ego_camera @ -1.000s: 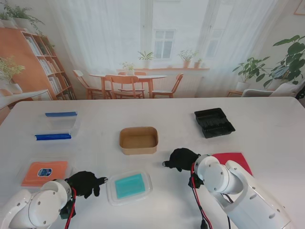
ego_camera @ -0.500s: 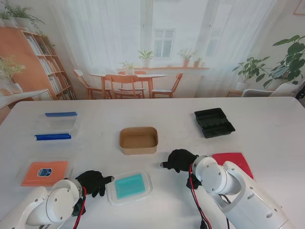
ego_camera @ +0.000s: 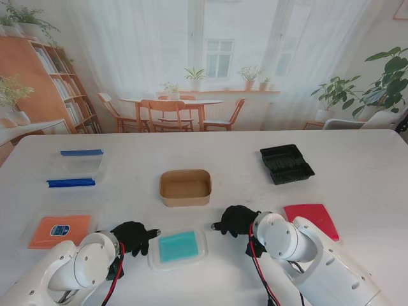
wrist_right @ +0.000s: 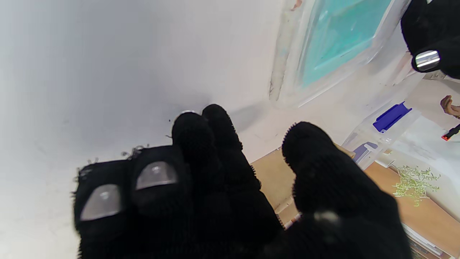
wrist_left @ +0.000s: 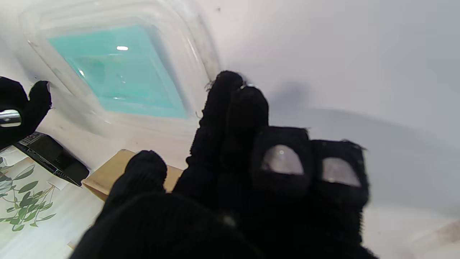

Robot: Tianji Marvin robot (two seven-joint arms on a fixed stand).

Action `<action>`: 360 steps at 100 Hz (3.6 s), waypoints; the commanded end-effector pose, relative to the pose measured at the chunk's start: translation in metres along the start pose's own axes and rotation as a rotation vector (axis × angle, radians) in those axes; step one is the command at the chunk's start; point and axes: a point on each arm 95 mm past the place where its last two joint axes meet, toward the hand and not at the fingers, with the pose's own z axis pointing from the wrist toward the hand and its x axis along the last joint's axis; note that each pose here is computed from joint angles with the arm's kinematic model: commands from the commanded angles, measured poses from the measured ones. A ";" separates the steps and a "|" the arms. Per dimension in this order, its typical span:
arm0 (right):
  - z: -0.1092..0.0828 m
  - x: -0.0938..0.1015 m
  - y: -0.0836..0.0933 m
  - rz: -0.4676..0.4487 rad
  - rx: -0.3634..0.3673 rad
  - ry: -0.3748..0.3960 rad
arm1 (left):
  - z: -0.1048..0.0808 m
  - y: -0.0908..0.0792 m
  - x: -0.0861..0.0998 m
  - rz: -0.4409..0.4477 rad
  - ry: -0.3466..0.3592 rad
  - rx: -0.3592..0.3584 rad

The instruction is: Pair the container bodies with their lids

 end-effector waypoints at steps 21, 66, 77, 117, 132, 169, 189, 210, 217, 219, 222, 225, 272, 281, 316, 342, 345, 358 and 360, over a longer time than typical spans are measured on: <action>0.002 0.000 -0.013 0.020 0.046 -0.019 | 0.013 0.012 0.001 -0.020 -0.015 -0.037; 0.001 0.003 -0.026 0.109 0.028 -0.100 | 0.021 0.013 0.012 -0.049 -0.006 -0.028; -0.002 0.003 -0.026 0.115 0.041 -0.117 | 0.021 0.013 0.013 -0.048 -0.006 -0.025; -0.007 0.003 -0.027 0.094 0.109 -0.143 | 0.021 0.016 0.017 -0.059 -0.007 -0.032; -0.004 0.001 -0.027 0.106 0.112 -0.149 | 0.021 0.017 0.018 -0.057 -0.009 -0.037; 0.000 -0.001 -0.024 0.098 0.102 -0.152 | 0.017 0.016 0.015 -0.022 -0.027 -0.027; -0.001 -0.002 -0.023 0.091 0.097 -0.154 | 0.016 0.017 0.012 0.004 -0.041 -0.045; 0.002 -0.001 -0.023 0.098 0.107 -0.148 | 0.019 0.019 0.015 -0.006 -0.041 -0.070; 0.004 0.000 -0.024 0.103 0.110 -0.142 | 0.021 0.021 0.017 -0.021 -0.037 -0.075; 0.004 0.000 -0.024 0.106 0.109 -0.140 | 0.022 0.021 0.018 -0.025 -0.037 -0.074; 0.005 0.001 -0.024 0.113 0.108 -0.138 | 0.023 0.022 0.018 -0.029 -0.035 -0.074; 0.005 0.002 -0.025 0.123 0.110 -0.135 | 0.023 0.023 0.019 -0.033 -0.034 -0.074; 0.005 0.007 -0.032 0.236 0.109 -0.104 | 0.027 0.024 0.023 -0.086 -0.008 -0.021; 0.004 0.008 -0.032 0.239 0.111 -0.098 | 0.025 0.023 0.023 -0.096 0.003 -0.005; 0.001 0.011 -0.034 0.283 0.114 -0.073 | 0.019 0.019 0.026 -0.123 0.047 0.018; -0.005 0.016 -0.032 0.289 0.099 -0.043 | 0.015 0.018 0.027 -0.129 0.066 0.035; -0.005 0.016 -0.032 0.291 0.098 -0.041 | 0.015 0.018 0.027 -0.130 0.068 0.038; -0.006 0.017 -0.031 0.294 0.090 -0.033 | 0.012 0.016 0.028 -0.136 0.076 0.052; -0.006 0.017 -0.031 0.295 0.089 -0.031 | 0.011 0.016 0.028 -0.138 0.077 0.054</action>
